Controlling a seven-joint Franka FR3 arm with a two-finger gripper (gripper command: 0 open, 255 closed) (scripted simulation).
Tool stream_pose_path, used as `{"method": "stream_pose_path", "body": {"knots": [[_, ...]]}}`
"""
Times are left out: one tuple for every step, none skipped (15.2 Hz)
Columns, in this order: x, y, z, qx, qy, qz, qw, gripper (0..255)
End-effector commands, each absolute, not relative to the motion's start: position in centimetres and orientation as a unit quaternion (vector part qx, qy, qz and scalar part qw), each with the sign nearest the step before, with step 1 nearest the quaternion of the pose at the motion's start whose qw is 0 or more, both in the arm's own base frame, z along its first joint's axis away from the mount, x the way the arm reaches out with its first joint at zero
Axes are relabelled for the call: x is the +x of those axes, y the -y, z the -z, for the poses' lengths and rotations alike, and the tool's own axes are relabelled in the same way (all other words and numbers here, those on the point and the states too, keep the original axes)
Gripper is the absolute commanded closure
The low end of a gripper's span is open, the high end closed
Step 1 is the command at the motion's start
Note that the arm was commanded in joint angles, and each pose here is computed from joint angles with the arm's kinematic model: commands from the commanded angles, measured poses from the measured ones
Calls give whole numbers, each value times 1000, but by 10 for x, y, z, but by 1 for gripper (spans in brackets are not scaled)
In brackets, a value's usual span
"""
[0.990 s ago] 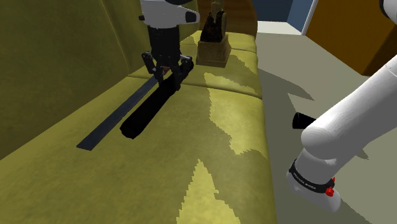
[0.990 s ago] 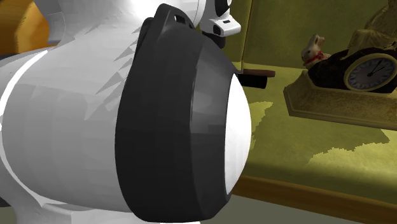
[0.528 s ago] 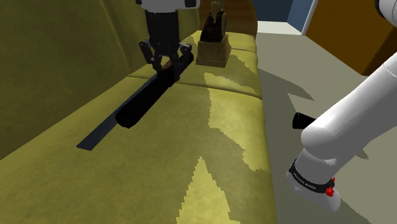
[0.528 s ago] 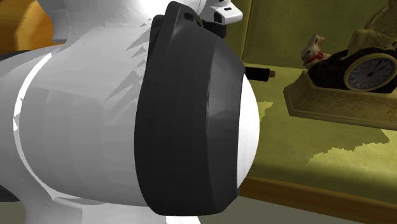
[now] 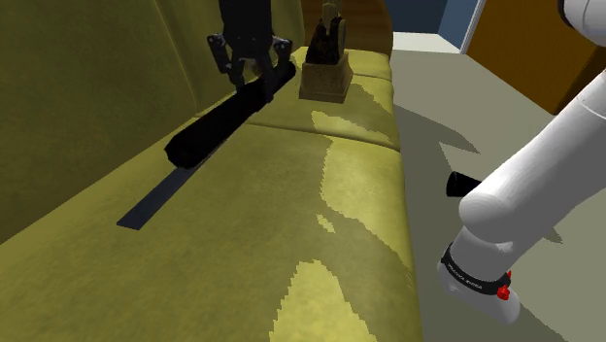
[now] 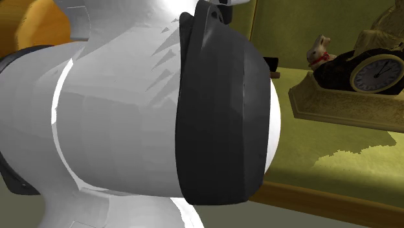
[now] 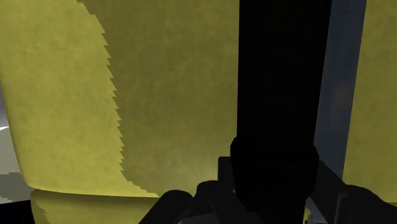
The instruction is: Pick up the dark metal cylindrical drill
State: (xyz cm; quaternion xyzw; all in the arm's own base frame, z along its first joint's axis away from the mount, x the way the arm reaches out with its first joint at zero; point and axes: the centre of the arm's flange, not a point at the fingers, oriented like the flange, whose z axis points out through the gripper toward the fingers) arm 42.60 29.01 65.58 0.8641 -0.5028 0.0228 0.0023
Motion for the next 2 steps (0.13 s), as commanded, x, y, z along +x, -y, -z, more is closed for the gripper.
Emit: {"method": "stream_pose_path", "body": {"knots": [[426, -290, -662, 864, 503, -23, 2, 255], [426, -290, -662, 864, 503, -23, 2, 255]]}}
